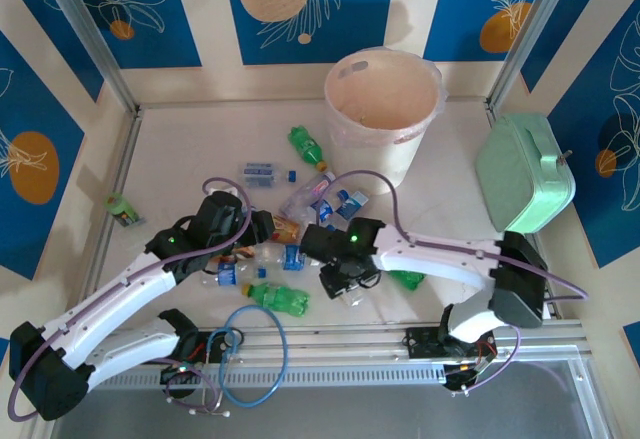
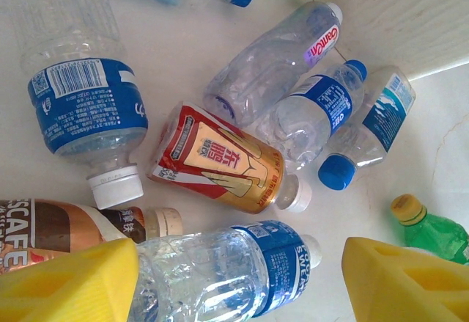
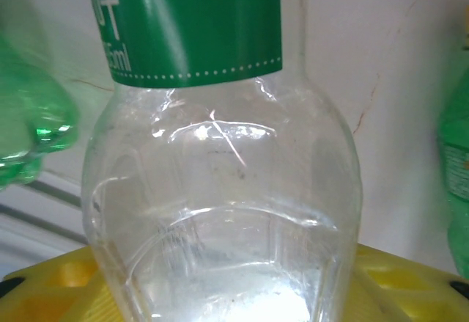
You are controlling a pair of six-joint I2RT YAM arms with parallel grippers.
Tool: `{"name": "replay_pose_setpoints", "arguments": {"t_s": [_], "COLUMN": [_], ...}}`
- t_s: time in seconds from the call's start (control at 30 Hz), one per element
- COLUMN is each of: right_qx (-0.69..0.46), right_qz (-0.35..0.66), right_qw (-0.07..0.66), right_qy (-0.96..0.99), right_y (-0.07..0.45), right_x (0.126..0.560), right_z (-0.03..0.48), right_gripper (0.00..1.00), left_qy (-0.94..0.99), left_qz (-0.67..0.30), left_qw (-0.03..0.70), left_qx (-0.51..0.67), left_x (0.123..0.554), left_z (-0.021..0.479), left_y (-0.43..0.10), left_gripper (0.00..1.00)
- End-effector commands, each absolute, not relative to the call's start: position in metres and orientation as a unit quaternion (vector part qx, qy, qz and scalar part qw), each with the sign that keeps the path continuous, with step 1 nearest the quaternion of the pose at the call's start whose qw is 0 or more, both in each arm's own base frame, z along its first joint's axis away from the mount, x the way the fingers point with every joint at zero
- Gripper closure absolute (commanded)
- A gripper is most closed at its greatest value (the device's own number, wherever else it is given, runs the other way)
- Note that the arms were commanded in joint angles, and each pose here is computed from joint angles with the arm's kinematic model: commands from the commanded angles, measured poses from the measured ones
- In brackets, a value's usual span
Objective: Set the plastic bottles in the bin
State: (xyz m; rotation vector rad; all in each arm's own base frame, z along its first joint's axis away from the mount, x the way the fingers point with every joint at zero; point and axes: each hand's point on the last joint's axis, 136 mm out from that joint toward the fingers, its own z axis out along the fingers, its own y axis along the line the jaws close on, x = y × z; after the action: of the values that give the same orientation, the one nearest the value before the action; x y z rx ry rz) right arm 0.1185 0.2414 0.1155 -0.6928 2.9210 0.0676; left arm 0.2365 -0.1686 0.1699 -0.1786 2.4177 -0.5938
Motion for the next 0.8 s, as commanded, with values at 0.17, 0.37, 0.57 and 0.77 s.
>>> {"name": "replay_pose_setpoints", "arguments": {"t_s": [0.17,0.37,0.57,0.77], "right_qx": [-0.167,-0.139,-0.067,-0.006], "right_qz": [0.171,0.258,0.286,0.312], "right_qw": [0.166,0.261,0.355,0.400], "right_qy": [0.957,0.920,0.887,0.862], "right_y": [0.248,0.250,0.228,0.208], "right_x": [0.138,0.164,0.216,0.275], "right_z": [0.203,0.287,0.361,0.406], "right_gripper": [0.41,0.40,0.38,0.38], "left_qy": [0.912,0.911,0.910,0.912], "left_qz": [-0.239,-0.251,-0.260,-0.256], "left_qw": [0.325,0.321,0.317,0.316], "left_qx": [-0.068,-0.060,-0.058,-0.049], "left_x": [0.243,0.247,0.249,0.247], "left_z": [0.177,0.178,0.178,0.181], "left_y": [-0.173,-0.182,-0.188,-0.187], "left_gripper": [0.27,0.28,0.29,0.29]}}
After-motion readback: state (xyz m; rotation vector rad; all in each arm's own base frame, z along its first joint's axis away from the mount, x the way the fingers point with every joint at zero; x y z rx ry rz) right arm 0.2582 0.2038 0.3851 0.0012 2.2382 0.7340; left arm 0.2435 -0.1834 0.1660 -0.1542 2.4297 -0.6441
